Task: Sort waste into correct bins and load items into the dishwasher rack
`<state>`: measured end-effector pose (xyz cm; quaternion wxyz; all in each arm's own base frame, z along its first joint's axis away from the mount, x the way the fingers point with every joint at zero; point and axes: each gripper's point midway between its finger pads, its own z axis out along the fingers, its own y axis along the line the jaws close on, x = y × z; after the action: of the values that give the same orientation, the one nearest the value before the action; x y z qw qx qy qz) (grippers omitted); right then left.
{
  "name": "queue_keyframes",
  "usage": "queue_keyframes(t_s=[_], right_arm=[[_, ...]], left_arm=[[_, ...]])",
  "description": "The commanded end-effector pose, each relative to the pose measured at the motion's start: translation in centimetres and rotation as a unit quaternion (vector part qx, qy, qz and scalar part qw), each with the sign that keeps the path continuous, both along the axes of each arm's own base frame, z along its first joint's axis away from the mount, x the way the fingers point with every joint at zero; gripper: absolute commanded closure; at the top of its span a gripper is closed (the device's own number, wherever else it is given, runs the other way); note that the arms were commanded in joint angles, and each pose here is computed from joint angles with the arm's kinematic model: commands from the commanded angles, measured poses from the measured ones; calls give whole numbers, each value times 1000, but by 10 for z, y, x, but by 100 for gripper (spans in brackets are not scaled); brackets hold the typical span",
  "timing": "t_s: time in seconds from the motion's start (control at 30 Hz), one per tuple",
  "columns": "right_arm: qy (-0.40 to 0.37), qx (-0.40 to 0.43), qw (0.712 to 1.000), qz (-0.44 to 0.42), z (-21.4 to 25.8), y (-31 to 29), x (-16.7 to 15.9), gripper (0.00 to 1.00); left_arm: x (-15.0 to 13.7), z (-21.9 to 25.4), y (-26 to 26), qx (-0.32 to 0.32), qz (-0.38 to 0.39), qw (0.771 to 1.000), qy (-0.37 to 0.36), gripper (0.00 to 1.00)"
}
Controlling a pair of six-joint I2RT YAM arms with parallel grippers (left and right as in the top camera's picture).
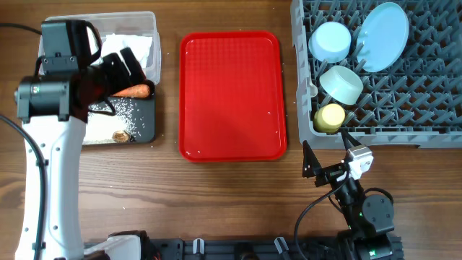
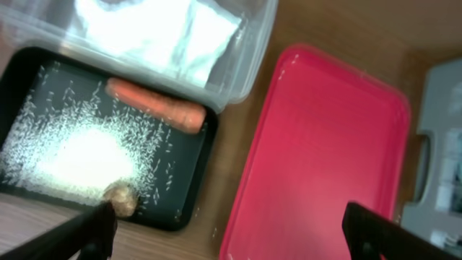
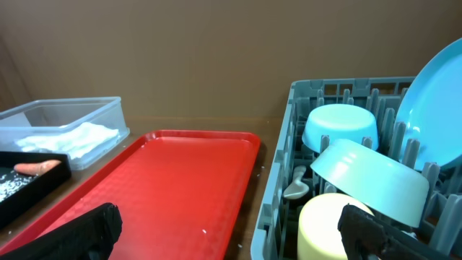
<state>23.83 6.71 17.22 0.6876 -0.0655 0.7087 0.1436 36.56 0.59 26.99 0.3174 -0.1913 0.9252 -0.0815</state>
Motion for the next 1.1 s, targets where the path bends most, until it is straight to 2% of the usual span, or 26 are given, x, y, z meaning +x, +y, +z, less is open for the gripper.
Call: queue_keyframes(t_s=[0.0, 0.1, 0.33, 0.57, 1.07], right_arm=[[-2, 10, 1000, -7, 2, -2, 0, 0], [-2, 10, 1000, -7, 2, -2, 0, 0], [-2, 10, 1000, -7, 2, -2, 0, 0], [-2, 10, 1000, -7, 2, -2, 0, 0], [-2, 10, 1000, -7, 2, -2, 0, 0]], left_arm=[[-5, -1, -6, -13, -9, 998, -62, 0], [-15, -16, -7, -9, -10, 993, -120, 0], [-61, -66, -8, -4, -11, 978, -209, 0], [-95, -85, -10, -1, -11, 957, -291, 0], [-124, -81, -8, 11, -5, 920, -391, 0]])
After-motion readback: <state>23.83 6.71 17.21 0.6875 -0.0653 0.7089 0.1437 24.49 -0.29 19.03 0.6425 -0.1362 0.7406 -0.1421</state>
